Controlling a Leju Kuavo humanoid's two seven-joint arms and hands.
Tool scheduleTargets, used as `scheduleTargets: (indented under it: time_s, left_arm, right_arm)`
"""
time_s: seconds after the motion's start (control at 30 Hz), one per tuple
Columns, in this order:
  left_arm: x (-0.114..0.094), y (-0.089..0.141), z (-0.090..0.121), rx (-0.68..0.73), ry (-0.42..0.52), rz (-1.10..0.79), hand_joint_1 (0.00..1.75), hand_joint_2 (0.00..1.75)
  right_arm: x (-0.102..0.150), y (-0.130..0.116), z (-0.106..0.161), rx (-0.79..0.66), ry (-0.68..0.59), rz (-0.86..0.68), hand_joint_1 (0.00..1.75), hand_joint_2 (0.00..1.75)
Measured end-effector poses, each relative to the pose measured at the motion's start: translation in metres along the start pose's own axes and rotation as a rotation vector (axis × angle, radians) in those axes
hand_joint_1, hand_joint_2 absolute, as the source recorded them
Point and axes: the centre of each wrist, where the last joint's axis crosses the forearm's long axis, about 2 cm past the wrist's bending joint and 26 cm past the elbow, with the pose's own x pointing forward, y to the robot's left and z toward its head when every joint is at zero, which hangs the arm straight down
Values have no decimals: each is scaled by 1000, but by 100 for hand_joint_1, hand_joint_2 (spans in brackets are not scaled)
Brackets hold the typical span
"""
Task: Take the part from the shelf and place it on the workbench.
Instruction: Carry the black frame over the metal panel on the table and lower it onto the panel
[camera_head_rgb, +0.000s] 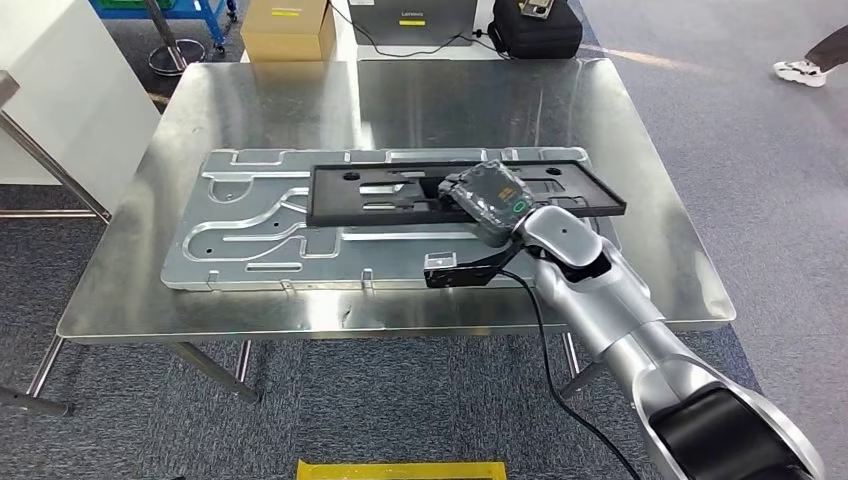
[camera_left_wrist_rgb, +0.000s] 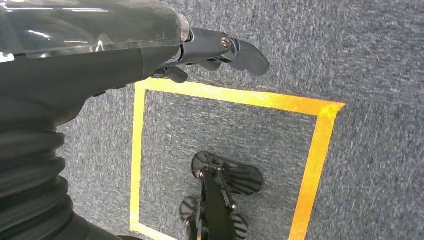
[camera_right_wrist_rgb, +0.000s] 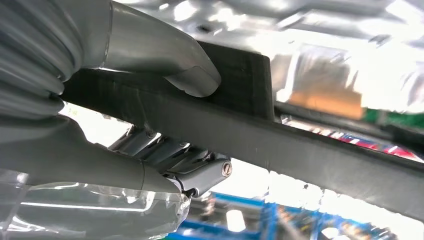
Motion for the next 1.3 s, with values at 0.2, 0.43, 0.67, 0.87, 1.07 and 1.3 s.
scheduleTargets:
  time_s: [0.2, 0.43, 0.67, 0.87, 1.07, 1.3]
  left_arm:
    - [1, 0, 0, -15, -9, -14, 0, 175]
    - [1, 1, 0, -32, -52, -27, 0, 175]
    - [-1, 1, 0, -52, -69, -31, 0, 175]
    - [-1, 1, 0, -55, -80, -32, 0, 87]
    - [1, 0, -1, -57, -97, -35, 0, 0]
    - [1, -1, 0, -68, -102, -41, 0, 0]
  right_arm:
    - [20, 8, -20, 98, -51, -1, 161, 175]
    - [27, 28, -18, 189, -24, -51, 161, 175]
    - [33, 54, -1, 282, 26, -97, 0, 0]
    - [32, 62, 6, 309, 51, -112, 0, 0]
    - [32, 67, 12, 201, 45, -172, 0, 0]
    - [33, 50, 13, -315, 11, -460, 0, 0]
